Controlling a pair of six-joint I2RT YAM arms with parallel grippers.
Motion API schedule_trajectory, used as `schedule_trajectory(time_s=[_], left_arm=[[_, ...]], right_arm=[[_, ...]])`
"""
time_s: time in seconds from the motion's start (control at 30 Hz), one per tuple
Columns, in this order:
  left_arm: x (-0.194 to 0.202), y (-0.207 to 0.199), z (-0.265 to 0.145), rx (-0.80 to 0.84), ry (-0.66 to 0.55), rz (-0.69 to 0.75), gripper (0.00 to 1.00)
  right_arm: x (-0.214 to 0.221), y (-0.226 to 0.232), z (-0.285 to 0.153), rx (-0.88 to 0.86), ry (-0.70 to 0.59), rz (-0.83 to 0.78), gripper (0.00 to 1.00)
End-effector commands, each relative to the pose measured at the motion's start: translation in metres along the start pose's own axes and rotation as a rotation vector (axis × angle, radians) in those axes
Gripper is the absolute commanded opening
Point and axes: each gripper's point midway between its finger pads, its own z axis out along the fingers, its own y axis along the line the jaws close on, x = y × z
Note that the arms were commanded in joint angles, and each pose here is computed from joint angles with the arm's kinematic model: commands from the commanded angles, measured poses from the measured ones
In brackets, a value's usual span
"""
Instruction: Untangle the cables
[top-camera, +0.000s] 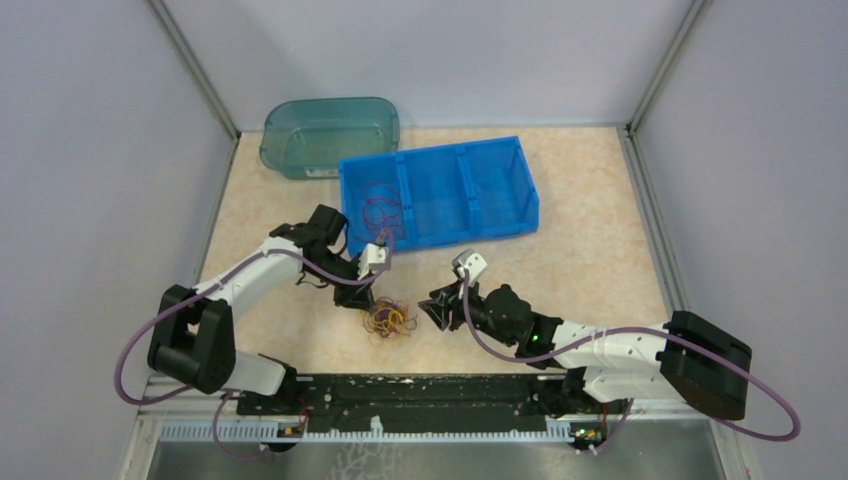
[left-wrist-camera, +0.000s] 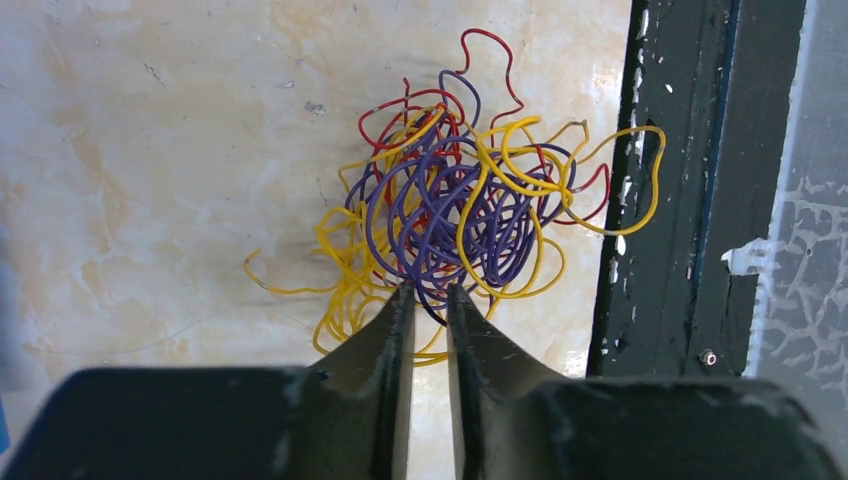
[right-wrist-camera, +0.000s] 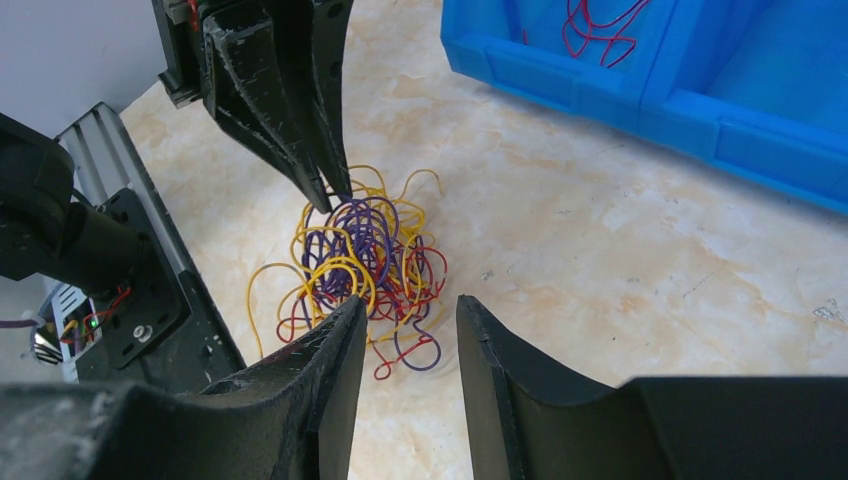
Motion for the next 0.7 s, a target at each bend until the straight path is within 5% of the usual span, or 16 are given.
schedule_trajectory(time_s=[0.0,0.4,0.53,0.67], left_arm=[[-0.020,0.004,-0.005,-0.002,-0.043,0.057,0.20],[-0.027,0.007,-0.015,-0.096,-0.044,0.110,0.25],[-0.021,-0.007,-0.009,-0.029,-0.029,0.062,0.56],[-0.013,-0.007,-0.006,-0.028,-0.009,0.030,0.60]], right_arm=[[-0.022,0.009,0.002,-0.019,-0.065,0.018,0.39],[-0.023,0.014,0.005,-0.043,-0.068,0.023,0.39],[-0.023,0.013,0.004,-0.042,-0.066,0.025,0.39],[-0.024,0.013,0.003,-0.038,-0.073,0.026,0.39]])
